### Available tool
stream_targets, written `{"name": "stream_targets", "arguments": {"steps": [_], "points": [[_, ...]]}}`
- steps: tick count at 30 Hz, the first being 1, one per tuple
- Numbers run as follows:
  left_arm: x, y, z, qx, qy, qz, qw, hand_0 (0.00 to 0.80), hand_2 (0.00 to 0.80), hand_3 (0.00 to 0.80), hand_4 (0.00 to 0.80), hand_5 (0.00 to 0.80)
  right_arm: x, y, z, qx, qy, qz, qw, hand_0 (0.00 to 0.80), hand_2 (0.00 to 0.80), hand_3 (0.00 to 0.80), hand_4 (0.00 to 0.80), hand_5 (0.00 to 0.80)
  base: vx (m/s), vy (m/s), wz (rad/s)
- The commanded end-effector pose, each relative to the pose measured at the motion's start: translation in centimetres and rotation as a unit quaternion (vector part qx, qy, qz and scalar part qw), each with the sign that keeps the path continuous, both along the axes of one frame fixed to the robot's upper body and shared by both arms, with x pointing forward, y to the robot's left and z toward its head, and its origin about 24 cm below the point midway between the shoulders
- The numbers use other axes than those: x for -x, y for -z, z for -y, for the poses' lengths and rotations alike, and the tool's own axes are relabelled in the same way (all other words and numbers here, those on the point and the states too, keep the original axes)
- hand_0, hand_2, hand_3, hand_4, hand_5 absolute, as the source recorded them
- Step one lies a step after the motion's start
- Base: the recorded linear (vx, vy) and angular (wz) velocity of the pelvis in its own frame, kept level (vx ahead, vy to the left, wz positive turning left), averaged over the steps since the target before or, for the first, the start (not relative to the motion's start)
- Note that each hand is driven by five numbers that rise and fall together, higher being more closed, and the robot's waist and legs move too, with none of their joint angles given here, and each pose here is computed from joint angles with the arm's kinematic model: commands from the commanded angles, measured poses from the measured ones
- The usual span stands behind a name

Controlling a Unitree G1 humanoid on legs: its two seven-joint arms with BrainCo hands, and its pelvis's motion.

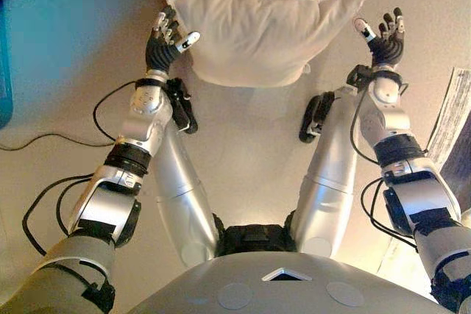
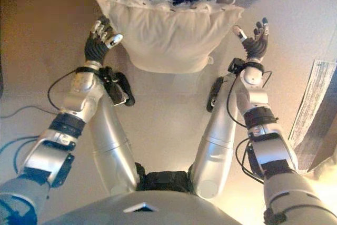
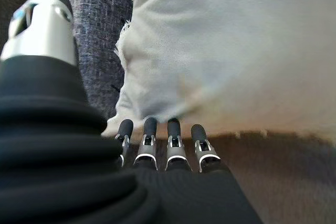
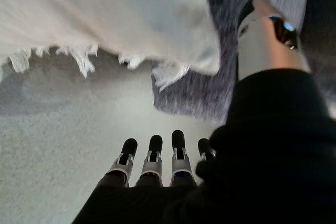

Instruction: Pick up the cushion and take it to the sofa

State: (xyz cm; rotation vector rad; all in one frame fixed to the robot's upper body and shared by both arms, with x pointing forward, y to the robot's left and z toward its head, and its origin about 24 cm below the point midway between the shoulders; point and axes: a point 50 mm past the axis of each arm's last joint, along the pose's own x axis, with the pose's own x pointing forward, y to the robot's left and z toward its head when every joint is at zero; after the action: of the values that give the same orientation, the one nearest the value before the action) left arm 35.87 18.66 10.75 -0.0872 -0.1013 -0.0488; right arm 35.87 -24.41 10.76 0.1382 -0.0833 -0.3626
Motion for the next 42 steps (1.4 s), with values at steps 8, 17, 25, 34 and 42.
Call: {"name": "stream_targets", "arguments": {"steps": [8, 17, 25, 34, 42], "points": [[-1.6, -1.4, -2.4, 0.001, -0.050, -0.025, 0.998, 0.000, 0.000, 0.000, 0.000, 0.000, -0.9, 0.0, -2.2, -0.002, -0.210, -0.006, 0.978, 0.000, 0.000, 0.000, 0.000, 0.000, 0.071, -0.039, 0.01], [-1.9, -3.4, -3.7, 0.025, -0.150, 0.028, 0.988, 0.000, 0.000, 0.000, 0.000, 0.000, -2.4, -1.0, -3.5, 0.031, -0.218, -0.032, 0.975, 0.000, 0.000, 0.000, 0.000, 0.000, -0.006, -0.013, 0.03], [0.1, -0.8, -3.9, -0.094, -0.252, 0.039, 0.962, 0.000, 0.000, 0.000, 0.000, 0.000, -1.9, 0.3, -2.9, 0.012, -0.183, -0.046, 0.982, 0.000, 0.000, 0.000, 0.000, 0.000, -0.019, -0.016, 0.09], [-0.7, 1.7, -3.8, -0.108, -0.203, -0.072, 0.971, 0.000, 0.000, 0.000, 0.000, 0.000, -2.4, -0.4, -3.3, 0.013, -0.195, -0.050, 0.979, 0.000, 0.000, 0.000, 0.000, 0.000, -0.019, 0.012, 0.07], [-2.5, -0.5, -2.2, -0.094, -0.073, -0.089, 0.989, 0.000, 0.000, 0.000, 0.000, 0.000, -2.9, -1.8, -4.3, 0.036, -0.238, -0.049, 0.969, 0.000, 0.000, 0.000, 0.000, 0.000, -0.010, 0.064, -0.06]]}}
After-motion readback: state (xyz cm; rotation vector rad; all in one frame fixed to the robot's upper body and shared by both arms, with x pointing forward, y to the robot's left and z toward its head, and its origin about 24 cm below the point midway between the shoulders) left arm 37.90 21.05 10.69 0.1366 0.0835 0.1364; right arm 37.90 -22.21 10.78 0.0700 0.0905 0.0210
